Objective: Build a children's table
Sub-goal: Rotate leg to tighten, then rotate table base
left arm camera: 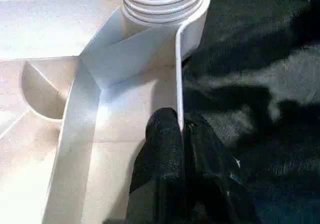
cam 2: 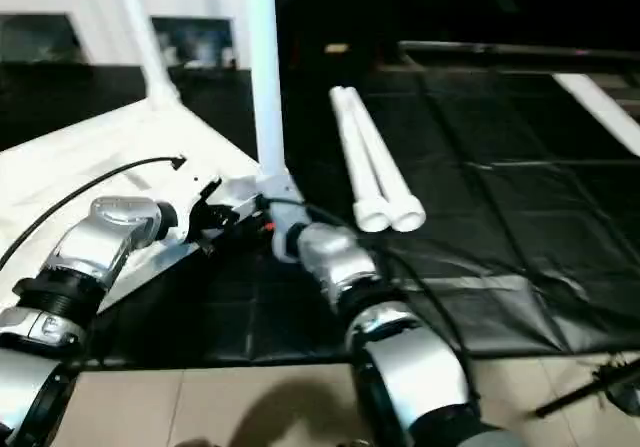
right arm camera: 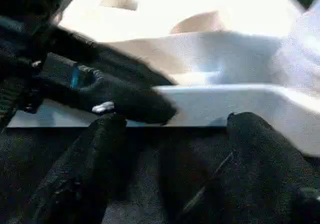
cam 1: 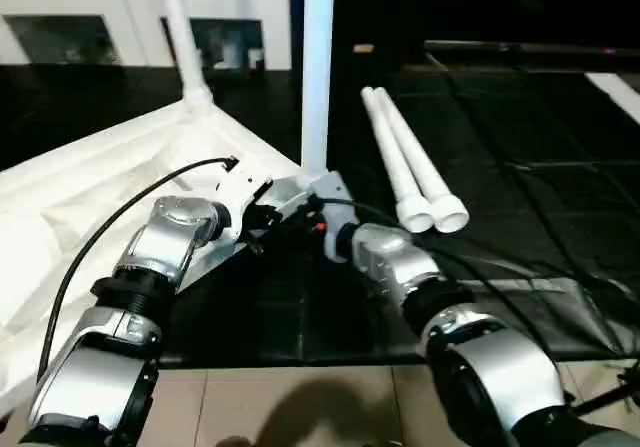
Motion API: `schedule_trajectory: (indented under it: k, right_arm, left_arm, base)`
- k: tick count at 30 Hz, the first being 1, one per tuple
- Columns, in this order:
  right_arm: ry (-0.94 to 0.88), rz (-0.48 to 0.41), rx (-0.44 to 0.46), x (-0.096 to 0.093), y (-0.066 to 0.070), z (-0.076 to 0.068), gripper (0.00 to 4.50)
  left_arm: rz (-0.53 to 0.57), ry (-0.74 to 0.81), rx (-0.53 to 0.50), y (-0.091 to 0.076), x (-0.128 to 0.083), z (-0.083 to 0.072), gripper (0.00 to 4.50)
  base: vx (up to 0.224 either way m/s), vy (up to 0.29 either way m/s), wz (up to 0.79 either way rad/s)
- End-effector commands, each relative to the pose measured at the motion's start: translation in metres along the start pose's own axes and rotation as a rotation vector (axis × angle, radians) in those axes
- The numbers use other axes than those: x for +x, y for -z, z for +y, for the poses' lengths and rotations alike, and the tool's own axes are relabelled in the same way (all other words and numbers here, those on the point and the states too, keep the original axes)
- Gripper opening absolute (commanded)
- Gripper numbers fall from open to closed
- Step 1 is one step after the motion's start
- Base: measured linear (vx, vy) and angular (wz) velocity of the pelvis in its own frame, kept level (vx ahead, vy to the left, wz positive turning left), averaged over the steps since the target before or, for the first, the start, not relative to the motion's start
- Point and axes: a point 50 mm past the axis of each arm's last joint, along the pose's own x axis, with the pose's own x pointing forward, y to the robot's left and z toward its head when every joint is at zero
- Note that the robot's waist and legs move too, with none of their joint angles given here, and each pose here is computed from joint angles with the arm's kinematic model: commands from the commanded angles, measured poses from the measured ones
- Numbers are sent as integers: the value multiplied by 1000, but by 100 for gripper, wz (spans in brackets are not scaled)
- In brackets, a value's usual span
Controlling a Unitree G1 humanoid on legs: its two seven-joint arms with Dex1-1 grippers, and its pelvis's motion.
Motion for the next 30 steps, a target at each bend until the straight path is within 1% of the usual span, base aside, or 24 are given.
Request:
schedule_trajectory:
  k: [1,3,6,7,9,11,12,13,16,17,18,20,21,23,24,25,27,28,29,30]
  right_arm:
    - [16,-58,5,-9,-5,-10,396]
    - [57,-83,13,-16,-5,-18,421]
    - [63,-95,22,-20,-3,-21,429]
    - [56,-102,26,-23,-2,-22,448]
    - [42,-124,24,-28,0,-23,450]
    - [40,-130,23,-32,2,-23,450]
    - [44,-129,21,-34,4,-24,450]
    - [47,-134,26,-36,5,-24,450]
    - [46,-147,33,-38,6,-23,450]
    - [34,-150,26,-37,6,-21,450]
    - [34,-150,26,-37,6,-21,450]
    - [8,-141,-10,-36,6,-15,450]
    - [7,-152,-18,-35,6,-12,450]
    - [14,-172,-23,-34,5,-10,450]
    - [14,-172,-23,-34,5,-10,450]
    - [25,-183,-8,-33,5,-8,450]
    - [31,-187,27,-31,6,-6,450]
    - [38,-182,48,-31,7,-5,450]
    - [42,-168,64,-30,9,-3,450]
    - [44,-163,67,-29,10,-3,450]
  left_arm:
    - [-89,-34,125,-28,-5,8,0]
    - [-104,-62,155,-31,-4,11,0]
    - [-117,-102,173,-33,-3,15,0]
    - [-139,-118,173,-36,-3,17,27]
    - [-185,-137,142,-42,-5,20,55]
    - [-222,-133,127,-47,-7,21,55]
    - [-237,-134,127,-49,-8,21,76]
    - [-263,-152,116,-51,-10,23,88]
    - [-291,-171,98,-53,-12,25,93]
    - [-316,-184,75,-56,-17,28,93]
    - [-316,-184,75,-56,-17,28,93]
    - [-345,-205,68,-58,-30,33,93]
    - [-344,-224,82,-57,-41,36,93]
    - [-332,-245,104,-54,-52,38,93]
    - [-332,-245,104,-54,-52,38,93]
    - [-302,-278,117,-47,-69,41,93]
    - [-260,-317,128,-38,-89,43,93]
    - [-230,-346,115,-31,-102,44,93]
    - [-183,-394,95,-20,-119,46,93]
    - [-168,-411,88,-17,-124,47,93]
  base:
    - [0,0,0]
    - [0,0,0]
    - [0,0,0]
    - [0,0,0]
    - [0,0,0]
    - [0,0,0]
    - [0,0,0]
    - [0,0,0]
    - [0,0,0]
    - [0,0,0]
    - [0,0,0]
    - [0,0,0]
    - [0,0,0]
    - [0,0,0]
    - [0,0,0]
    - [0,0,0]
    - [0,0,0]
    - [0,0,0]
    - [0,0,0]
    - [0,0,0]
